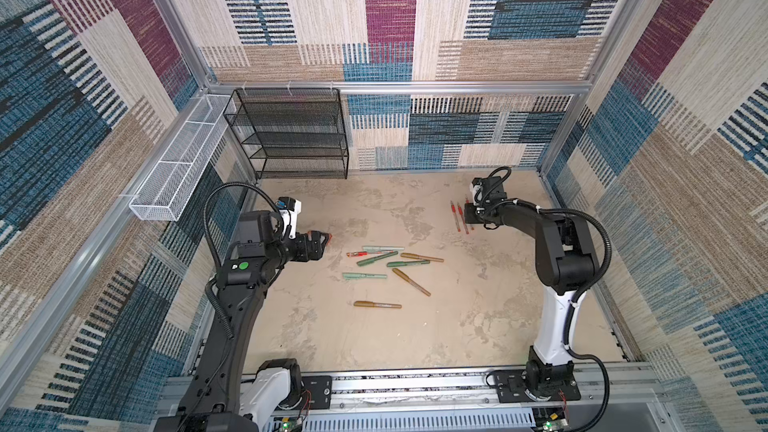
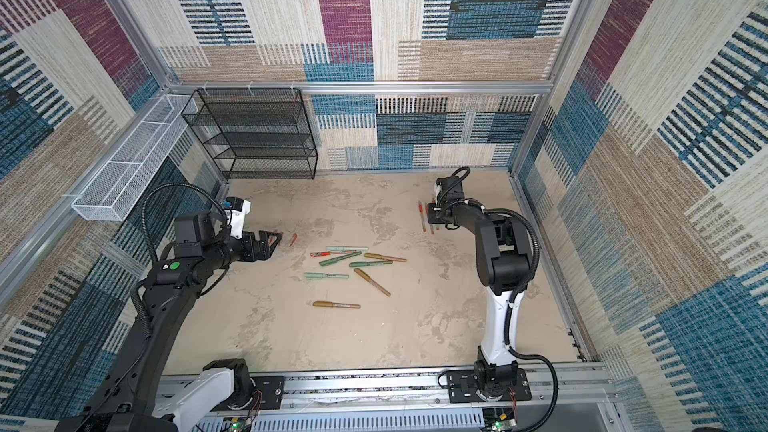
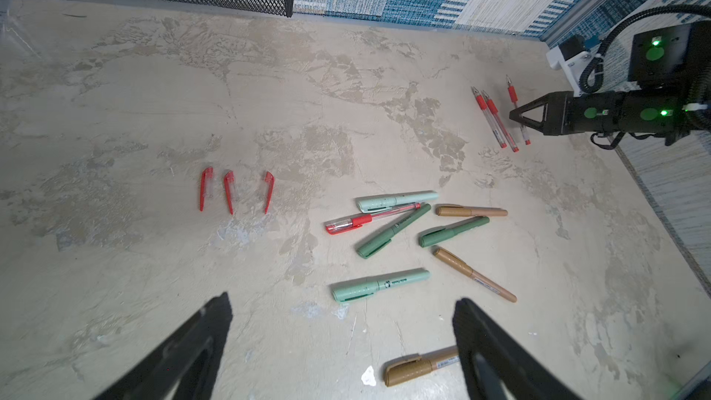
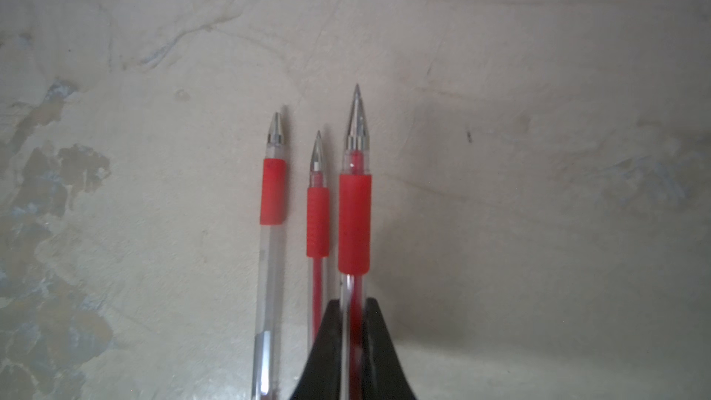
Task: Open the pen caps
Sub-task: 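Lower the uncapped pen beside the other two pens and open the right gripper, then move the right gripper to the pile and grasp a pale green pen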
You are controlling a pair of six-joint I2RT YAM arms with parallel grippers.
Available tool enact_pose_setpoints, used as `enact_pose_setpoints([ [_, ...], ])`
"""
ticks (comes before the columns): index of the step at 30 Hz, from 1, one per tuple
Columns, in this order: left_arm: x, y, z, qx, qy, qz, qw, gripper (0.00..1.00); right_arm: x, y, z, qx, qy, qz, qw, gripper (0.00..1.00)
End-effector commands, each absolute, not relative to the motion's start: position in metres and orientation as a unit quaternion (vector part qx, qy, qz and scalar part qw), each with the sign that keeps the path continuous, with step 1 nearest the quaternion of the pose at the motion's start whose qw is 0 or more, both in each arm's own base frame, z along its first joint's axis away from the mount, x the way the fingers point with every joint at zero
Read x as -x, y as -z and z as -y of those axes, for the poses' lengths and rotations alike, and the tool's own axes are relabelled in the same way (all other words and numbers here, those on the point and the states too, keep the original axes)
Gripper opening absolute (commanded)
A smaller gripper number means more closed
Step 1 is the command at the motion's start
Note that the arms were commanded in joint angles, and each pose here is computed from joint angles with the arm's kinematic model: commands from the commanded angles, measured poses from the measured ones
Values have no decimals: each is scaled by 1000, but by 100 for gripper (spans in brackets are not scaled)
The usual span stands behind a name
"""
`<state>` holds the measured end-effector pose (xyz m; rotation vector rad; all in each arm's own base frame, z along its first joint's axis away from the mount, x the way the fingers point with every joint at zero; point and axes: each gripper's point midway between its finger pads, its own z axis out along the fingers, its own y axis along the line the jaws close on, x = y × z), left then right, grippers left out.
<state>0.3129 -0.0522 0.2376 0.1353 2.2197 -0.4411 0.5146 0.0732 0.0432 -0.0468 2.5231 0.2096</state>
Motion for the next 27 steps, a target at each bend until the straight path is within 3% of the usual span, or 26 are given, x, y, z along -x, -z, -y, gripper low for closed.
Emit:
enact_pose_setpoints([
  [1,-315,-242,53,-60,177,-884,428,94,-515,-39,-74,15,-85,-951,296,7],
  [8,-315,-242,53,-59,178,-884,429,94,-514,-33,-72,11,-81,-954,288,11],
  [13,-313,-241,53,-60,180,-884,428,94,-514,-33,-69,8,-72,-955,287,21],
  [19,-312,-242,53,-61,179,-882,432,94,-516,-41,-72,8,-81,-952,295,23],
  [27,-312,-242,53,-60,180,-882,431,94,-510,-97,-83,5,-125,-933,337,27],
])
